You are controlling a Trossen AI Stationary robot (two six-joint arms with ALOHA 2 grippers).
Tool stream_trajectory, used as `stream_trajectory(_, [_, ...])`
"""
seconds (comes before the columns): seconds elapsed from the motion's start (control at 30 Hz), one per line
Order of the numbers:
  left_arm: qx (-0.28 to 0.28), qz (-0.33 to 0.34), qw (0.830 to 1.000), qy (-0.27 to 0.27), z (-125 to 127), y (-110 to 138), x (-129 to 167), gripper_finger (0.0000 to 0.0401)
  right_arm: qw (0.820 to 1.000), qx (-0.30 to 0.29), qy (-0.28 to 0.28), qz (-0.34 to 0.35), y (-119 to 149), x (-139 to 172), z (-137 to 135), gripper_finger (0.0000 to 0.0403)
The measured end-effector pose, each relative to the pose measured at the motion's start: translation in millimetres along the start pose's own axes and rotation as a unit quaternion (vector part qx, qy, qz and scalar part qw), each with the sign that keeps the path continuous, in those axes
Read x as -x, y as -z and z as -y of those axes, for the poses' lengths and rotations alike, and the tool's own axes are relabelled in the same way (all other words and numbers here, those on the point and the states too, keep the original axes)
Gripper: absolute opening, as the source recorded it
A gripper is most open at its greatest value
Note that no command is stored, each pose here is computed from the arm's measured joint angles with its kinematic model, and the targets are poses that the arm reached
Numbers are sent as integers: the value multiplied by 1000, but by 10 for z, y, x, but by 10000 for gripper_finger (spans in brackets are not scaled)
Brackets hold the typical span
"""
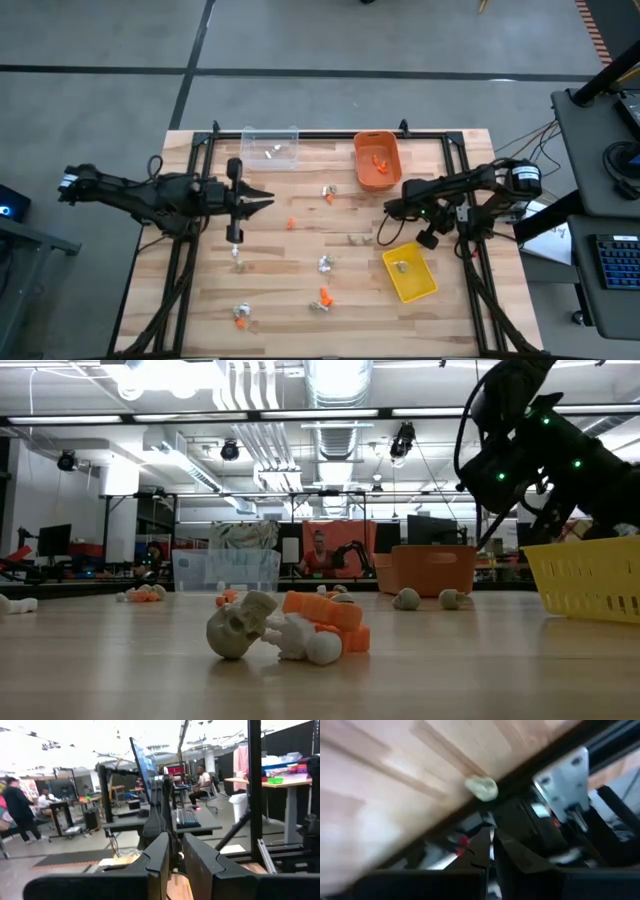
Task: Sort Halloween decoration
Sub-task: Put the gray skull toy into the yellow bin
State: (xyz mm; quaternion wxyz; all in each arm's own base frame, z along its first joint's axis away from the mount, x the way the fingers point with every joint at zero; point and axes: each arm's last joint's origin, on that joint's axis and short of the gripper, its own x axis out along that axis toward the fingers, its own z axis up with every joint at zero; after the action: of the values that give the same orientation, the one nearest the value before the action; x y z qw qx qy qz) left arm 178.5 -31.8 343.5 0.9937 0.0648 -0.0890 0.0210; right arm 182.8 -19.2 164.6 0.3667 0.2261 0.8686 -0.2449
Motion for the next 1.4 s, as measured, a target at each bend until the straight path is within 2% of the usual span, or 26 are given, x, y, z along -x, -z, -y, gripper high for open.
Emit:
stream_trajectory(0.07, [-7, 7, 1000, -1, -19, -37, 50, 40, 1000, 14, 4, -26, 14, 8, 37, 30])
stream_trajectory(0.2, [-11, 17, 1000, -3, -63, -110, 178, 40, 996, 54, -44, -51, 0, 5, 67, 77])
stream_trajectory(0.43, [-7, 7, 1000, -8, -133, -164, 405, 40, 993, 90, -61, -45, -39, -14, 93, 169])
stream_trajectory(0.6, [-12, 19, 1000, -10, -166, -211, 502, 40, 993, 95, -65, -24, -88, -52, 73, 208])
stream_trajectory(1.0, [-4, 78, 997, -22, -264, -365, 787, 40, 991, 130, -6, -42, -208, -113, 52, 210])
stream_trajectory(1.13, [0, 92, 995, -25, -287, -397, 857, 40, 996, 86, -2, -37, -215, -61, 114, 210])
stream_trajectory(1.27, [3, 108, 994, -28, -314, -431, 942, 40, 998, 50, -6, -32, -87, 39, 227, 202])
stream_trajectory(1.4, [-6, 130, 991, -44, -358, -475, 1069, 40, 999, -13, -44, 17, 40, 115, 298, 153])
